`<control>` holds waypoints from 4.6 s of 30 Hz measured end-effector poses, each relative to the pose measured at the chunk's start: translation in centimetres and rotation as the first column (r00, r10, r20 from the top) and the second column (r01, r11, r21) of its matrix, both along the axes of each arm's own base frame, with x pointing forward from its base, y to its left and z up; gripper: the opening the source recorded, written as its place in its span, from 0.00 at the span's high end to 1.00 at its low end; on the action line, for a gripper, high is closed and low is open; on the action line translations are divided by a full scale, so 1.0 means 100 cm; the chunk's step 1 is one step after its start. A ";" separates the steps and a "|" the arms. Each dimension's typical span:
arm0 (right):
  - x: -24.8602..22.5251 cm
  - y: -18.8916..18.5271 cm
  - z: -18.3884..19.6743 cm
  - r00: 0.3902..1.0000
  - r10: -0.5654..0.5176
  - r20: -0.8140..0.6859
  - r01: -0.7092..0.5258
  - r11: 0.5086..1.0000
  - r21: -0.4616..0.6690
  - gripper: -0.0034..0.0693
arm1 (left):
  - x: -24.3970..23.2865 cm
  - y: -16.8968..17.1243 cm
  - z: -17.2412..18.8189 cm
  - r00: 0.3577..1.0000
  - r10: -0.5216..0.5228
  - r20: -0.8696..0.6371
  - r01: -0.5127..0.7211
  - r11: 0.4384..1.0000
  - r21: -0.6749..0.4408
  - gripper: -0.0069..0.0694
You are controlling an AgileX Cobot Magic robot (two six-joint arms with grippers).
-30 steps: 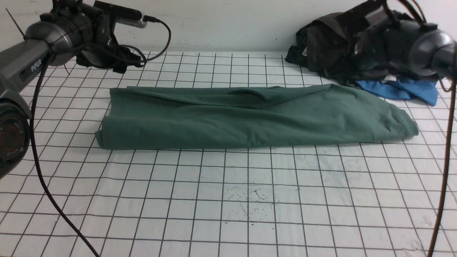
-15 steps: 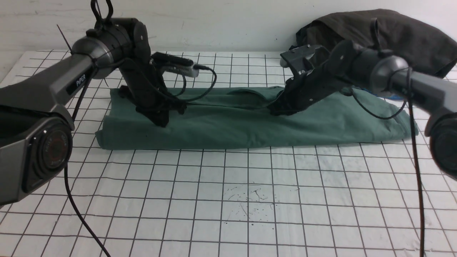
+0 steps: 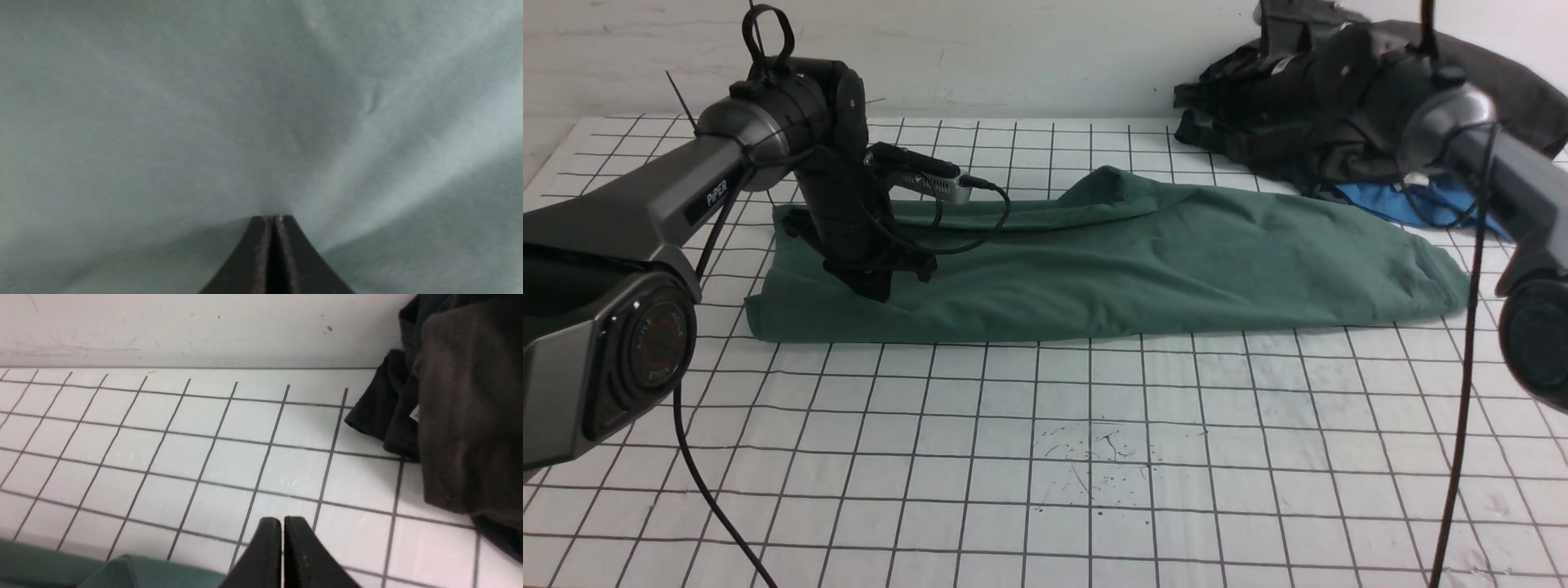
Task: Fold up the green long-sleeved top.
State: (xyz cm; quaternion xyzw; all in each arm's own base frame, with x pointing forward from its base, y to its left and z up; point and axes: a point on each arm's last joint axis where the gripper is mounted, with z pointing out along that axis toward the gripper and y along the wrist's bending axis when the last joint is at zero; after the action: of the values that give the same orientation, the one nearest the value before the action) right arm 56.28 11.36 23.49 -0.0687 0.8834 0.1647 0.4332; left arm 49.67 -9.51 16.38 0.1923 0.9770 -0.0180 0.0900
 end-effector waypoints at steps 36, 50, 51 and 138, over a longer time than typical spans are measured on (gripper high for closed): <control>-0.007 -0.032 -0.045 0.941 0.242 -0.235 -0.251 0.968 -0.009 0.93 | -0.001 0.005 0.000 0.998 -0.064 0.001 0.064 0.997 0.031 0.92; -0.036 -0.149 -0.049 0.859 -0.233 -0.456 -0.026 0.869 -0.494 0.92 | -0.046 0.083 0.006 0.984 0.124 -0.128 -0.118 0.992 0.053 0.92; -0.036 -0.149 -0.045 0.860 -0.237 -0.451 -0.019 0.870 -0.493 0.92 | -0.048 0.085 0.008 0.983 0.126 -0.131 -0.120 0.991 0.054 0.92; -0.136 0.199 -0.044 0.862 0.415 -0.291 -0.453 0.889 -0.074 0.92 | -0.313 0.068 0.157 0.874 0.194 0.446 -0.088 0.965 -0.249 0.92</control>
State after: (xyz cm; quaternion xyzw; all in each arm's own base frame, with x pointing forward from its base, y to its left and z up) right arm 42.69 31.24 19.05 -0.2733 0.9046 0.2037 0.2560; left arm 18.32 -2.72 32.08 0.1076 0.9298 -0.0731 0.3443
